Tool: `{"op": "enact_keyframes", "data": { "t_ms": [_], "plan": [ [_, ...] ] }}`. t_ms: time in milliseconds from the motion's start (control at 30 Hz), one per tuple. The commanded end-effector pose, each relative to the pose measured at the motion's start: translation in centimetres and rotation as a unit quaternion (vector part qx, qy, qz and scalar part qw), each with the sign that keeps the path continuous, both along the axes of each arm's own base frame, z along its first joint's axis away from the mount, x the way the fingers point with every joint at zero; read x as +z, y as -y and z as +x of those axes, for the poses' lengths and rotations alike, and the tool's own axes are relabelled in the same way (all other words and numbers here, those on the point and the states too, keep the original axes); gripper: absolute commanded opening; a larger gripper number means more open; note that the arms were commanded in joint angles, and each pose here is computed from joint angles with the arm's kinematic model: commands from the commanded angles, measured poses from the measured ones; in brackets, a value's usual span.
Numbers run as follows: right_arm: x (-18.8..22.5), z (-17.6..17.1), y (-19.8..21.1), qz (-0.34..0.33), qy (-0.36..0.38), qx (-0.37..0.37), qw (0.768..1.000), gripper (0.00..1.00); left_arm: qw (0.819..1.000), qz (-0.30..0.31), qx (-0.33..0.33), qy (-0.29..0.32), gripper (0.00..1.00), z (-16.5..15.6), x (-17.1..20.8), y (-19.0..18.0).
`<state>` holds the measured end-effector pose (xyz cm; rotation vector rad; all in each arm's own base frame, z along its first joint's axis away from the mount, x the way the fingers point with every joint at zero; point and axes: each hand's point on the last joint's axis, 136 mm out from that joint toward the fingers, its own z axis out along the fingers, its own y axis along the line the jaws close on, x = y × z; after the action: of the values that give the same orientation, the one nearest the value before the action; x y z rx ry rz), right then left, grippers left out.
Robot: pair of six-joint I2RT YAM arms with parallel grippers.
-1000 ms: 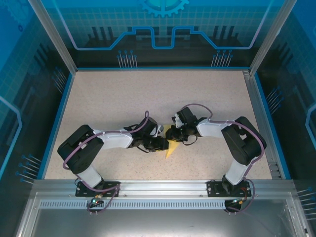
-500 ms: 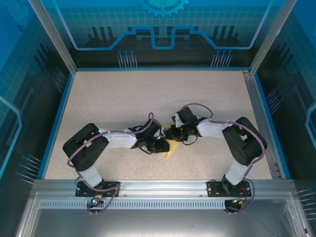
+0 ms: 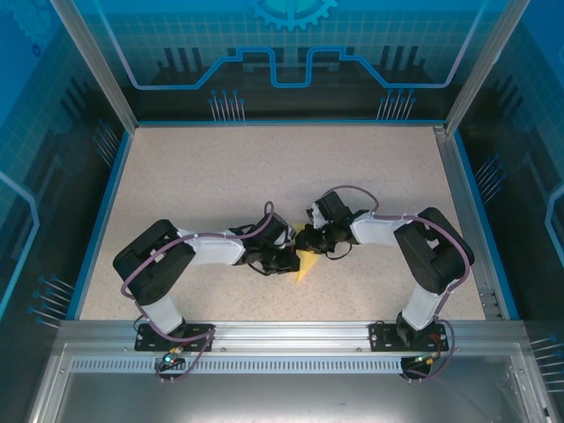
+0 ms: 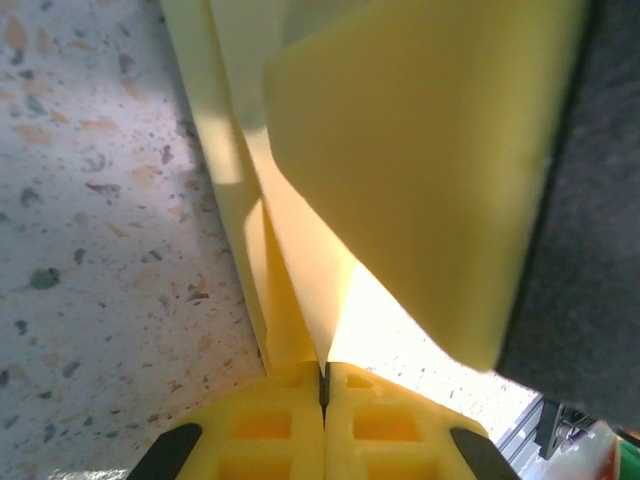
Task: Fold a paper plane with a square sheet of paper (pick it up from the middle)
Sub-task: Fourth fold the wing at the center of the table.
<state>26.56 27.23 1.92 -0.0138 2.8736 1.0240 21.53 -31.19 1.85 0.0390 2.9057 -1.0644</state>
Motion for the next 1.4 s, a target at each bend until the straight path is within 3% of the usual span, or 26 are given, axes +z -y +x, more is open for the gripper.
{"op": "enact_keyframes", "data": {
  "t_ms": [0, 267, 433, 800, 1000, 1367],
  "plan": [
    [-1.1, -0.8, -0.1, -0.001, -0.017, 0.012, 1.0, 0.23, 0.999, 0.021, 0.007, -0.03, 0.05, -1.1, -1.6, -0.9],
    [-2.3, -0.9, 0.0, -0.009, -0.029, 0.014, 0.999, 0.22, 0.999, 0.035, 0.014, -0.04, 0.06, -1.8, -2.3, -1.8],
    [-2.5, -0.9, 0.4, -0.023, -0.029, 0.01, 0.999, 0.21, 0.999, 0.027, 0.009, -0.031, 0.12, -1.6, -1.4, -1.4],
    [-2.6, -1.2, 0.6, -0.027, -0.03, 0.013, 0.999, 0.21, 1.0, -0.01, -0.012, -0.02, 0.15, -1.8, 0.6, -0.2],
    [-2.4, -1.2, 0.5, -0.027, -0.029, 0.014, 0.999, 0.21, 1.0, 0.0, -0.012, -0.027, 0.16, -2.3, 0.2, -0.6],
    [-2.8, -1.3, 0.7, -0.031, -0.031, 0.013, 0.999, 0.21, 0.999, -0.001, -0.018, -0.034, 0.04, -3.3, -0.4, -0.8]
  ]
}}
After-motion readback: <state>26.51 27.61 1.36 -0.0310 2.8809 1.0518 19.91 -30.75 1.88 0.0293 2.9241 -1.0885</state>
